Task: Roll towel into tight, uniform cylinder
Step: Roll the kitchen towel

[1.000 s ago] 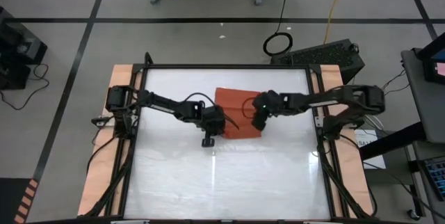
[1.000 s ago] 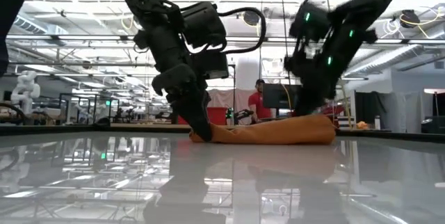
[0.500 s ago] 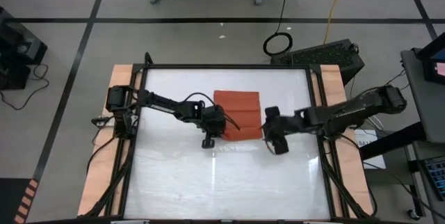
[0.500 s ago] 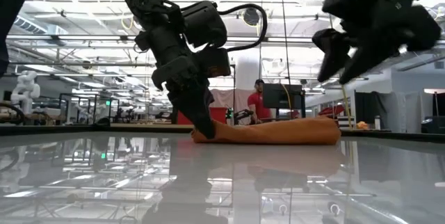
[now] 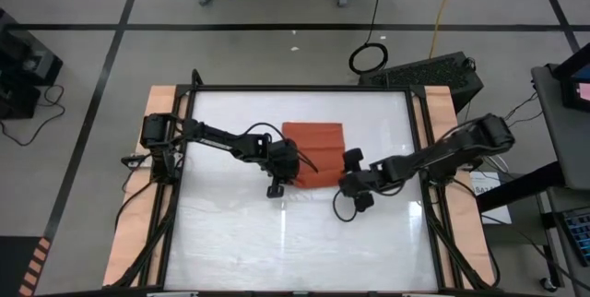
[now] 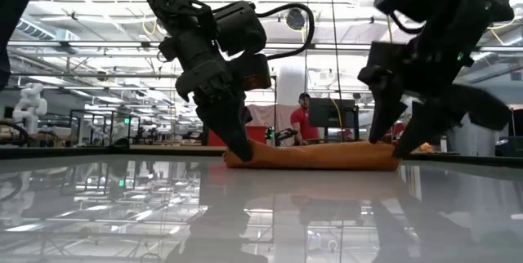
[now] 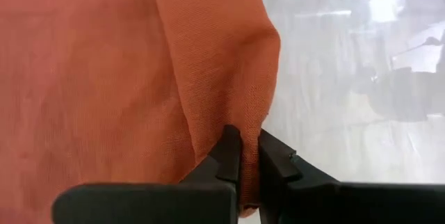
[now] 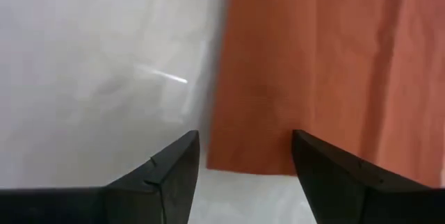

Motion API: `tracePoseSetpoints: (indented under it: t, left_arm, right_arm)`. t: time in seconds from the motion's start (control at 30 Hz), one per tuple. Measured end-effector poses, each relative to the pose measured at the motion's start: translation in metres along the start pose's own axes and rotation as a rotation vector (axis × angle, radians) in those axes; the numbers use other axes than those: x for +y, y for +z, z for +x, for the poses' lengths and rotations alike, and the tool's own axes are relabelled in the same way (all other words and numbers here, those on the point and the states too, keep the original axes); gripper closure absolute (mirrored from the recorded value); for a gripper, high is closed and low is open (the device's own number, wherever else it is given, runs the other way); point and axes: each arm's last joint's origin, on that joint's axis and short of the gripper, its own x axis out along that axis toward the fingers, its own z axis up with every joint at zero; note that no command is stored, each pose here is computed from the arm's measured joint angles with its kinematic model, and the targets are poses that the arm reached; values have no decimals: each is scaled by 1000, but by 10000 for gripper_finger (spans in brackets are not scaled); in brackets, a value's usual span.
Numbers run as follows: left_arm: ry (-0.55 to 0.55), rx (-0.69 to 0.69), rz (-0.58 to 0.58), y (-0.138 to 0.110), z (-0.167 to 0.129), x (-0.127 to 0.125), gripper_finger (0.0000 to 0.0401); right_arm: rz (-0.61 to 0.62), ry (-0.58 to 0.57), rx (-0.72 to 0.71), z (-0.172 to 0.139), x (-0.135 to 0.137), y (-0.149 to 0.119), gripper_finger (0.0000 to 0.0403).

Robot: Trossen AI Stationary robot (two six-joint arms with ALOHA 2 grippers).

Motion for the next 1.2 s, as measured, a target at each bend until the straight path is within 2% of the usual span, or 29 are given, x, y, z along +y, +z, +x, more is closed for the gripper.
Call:
tracePoseSetpoints:
  t: [0.07, 0.23, 0.4, 0.53, 0.63, 0.7, 0.87, 1.07, 1.2]
  left_arm:
    - [-8, -1, 0, 0, 0, 0, 383]
    - [-22, -8, 3, 1, 0, 0, 383]
    - [-58, -21, 2, 1, -1, 1, 374]
    - [-93, -25, 1, 1, -1, 0, 375]
    - [-133, -29, -2, 2, -2, -1, 380]
    - [-171, -31, -25, 2, -2, -2, 381]
    - [-269, -32, -104, 2, -3, -5, 381]
    - [-290, -19, -208, 3, -3, -5, 382]
    - [-296, -11, -309, 3, -3, -5, 382]
  right_arm:
    - [8, -17, 15, 6, -1, 0, 188]
    - [33, 26, 33, 19, -1, -1, 206]
    - [132, 56, 37, 27, -3, -7, 240]
    - [256, 111, 35, 29, -5, -11, 302]
    - [327, 195, 15, 26, -8, -11, 370]
    - [379, 272, -4, 22, -9, -10, 392]
    - [522, 493, -57, 9, -17, -9, 391]
    - [642, 687, -84, 0, -28, -9, 397]
    - [683, 722, -24, 2, -29, -14, 398]
